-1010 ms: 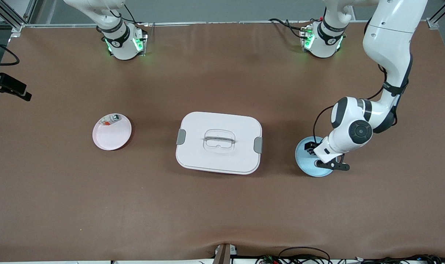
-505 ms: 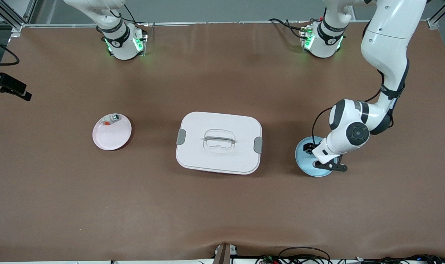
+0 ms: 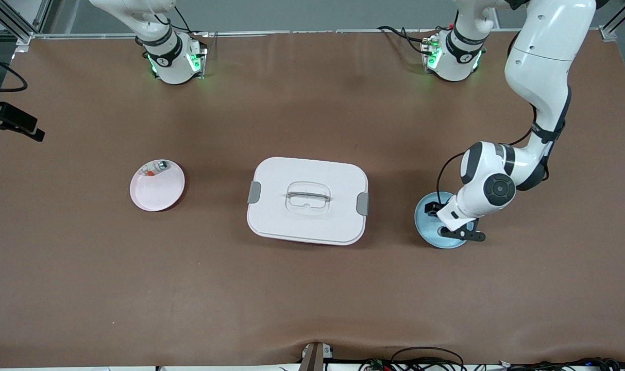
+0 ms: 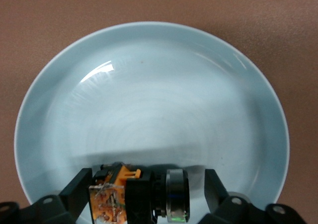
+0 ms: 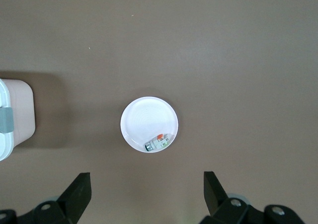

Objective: Transfer orange switch to right arm and place
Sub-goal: 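Close the left gripper on the orange switch, then lift the orange switch with the left gripper toward the white box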

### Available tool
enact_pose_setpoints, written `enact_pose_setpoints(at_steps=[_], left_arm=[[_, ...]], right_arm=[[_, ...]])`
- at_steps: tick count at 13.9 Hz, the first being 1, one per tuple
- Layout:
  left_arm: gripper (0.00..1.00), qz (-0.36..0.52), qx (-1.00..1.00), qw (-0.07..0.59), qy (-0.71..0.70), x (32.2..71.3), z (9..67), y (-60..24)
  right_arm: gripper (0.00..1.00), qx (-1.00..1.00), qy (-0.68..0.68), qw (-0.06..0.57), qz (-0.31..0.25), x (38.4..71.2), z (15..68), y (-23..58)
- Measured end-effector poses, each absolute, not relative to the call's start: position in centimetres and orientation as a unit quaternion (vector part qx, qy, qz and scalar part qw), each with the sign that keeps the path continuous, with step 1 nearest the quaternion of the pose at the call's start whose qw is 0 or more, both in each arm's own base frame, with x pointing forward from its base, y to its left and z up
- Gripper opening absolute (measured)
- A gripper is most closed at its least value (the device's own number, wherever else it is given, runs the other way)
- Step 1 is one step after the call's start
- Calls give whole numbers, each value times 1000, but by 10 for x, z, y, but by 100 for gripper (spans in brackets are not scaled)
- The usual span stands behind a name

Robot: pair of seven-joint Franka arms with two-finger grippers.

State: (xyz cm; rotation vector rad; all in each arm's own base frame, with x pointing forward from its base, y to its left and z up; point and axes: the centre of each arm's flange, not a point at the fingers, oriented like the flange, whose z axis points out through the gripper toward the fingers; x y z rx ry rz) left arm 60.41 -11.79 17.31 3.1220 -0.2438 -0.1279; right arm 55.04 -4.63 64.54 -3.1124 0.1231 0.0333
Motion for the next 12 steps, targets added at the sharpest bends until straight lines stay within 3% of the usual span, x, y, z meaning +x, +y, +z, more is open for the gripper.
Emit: enact_pose_setpoints(at_steps=[2,12], left_arm=[[72,-39,996,4,-78,605,174,-118],[72,-46,996,3,-75,605,175,-117]], right_arm=[[100,-999,40,13,11,550,645,-47],[100,-999,49,17,8,550,645,-56]])
